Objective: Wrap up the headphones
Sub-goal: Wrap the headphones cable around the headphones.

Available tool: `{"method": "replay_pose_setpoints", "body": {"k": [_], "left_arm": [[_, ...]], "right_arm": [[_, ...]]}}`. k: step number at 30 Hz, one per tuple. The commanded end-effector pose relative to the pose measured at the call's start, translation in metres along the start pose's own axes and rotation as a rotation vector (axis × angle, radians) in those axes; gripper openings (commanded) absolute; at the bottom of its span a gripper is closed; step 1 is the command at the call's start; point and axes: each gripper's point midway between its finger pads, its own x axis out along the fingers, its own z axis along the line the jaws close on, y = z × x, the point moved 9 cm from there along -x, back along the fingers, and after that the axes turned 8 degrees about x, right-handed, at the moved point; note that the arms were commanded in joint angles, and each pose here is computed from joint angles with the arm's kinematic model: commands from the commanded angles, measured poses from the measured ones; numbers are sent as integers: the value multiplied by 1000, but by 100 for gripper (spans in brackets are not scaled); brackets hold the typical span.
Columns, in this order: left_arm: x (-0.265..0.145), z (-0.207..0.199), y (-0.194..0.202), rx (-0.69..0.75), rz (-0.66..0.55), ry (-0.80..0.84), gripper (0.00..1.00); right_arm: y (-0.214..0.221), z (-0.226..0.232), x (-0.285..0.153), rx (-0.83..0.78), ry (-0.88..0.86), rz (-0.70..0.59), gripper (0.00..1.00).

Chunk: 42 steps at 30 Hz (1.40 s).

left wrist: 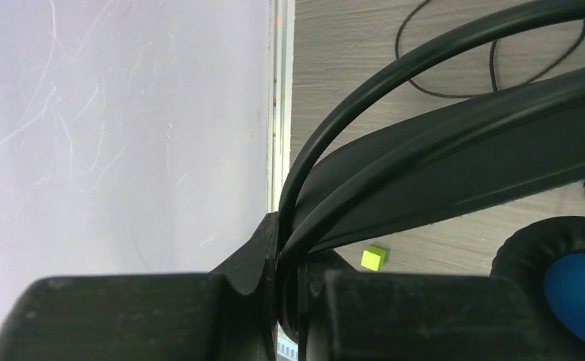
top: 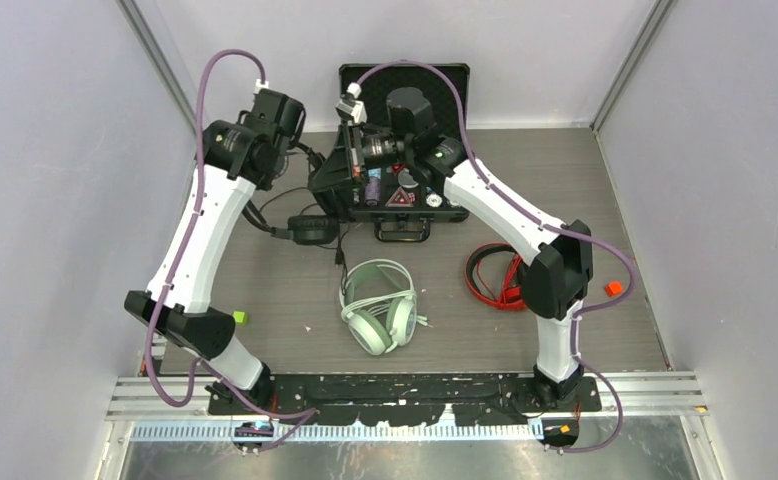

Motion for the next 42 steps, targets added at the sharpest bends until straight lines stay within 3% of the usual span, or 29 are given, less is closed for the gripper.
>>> {"method": "replay_pose_setpoints", "body": {"k": [1,10,21,32,37,42], "left_arm": [[-9,22,-12,-264,-105,-72,0],[-16,42,-22,-524,-232,-125,0],[-16,49,-35,-883,-380,131,0],[-21,48,-46,-1007,-436,269,0],[-28,52,-48,-1046,-481,305,0],[-36,54,-49,-1094,-506,350,0]], "right_arm": [[8,39,6,-110,-84,-10,9],[2,44,20,-196,-65,-121,12],[14,34,49,-373,45,-243,12],[35,14,58,-677,269,-381,12],[39,8,52,-748,260,-457,12],[44,8,51,-779,233,-462,19]]}}
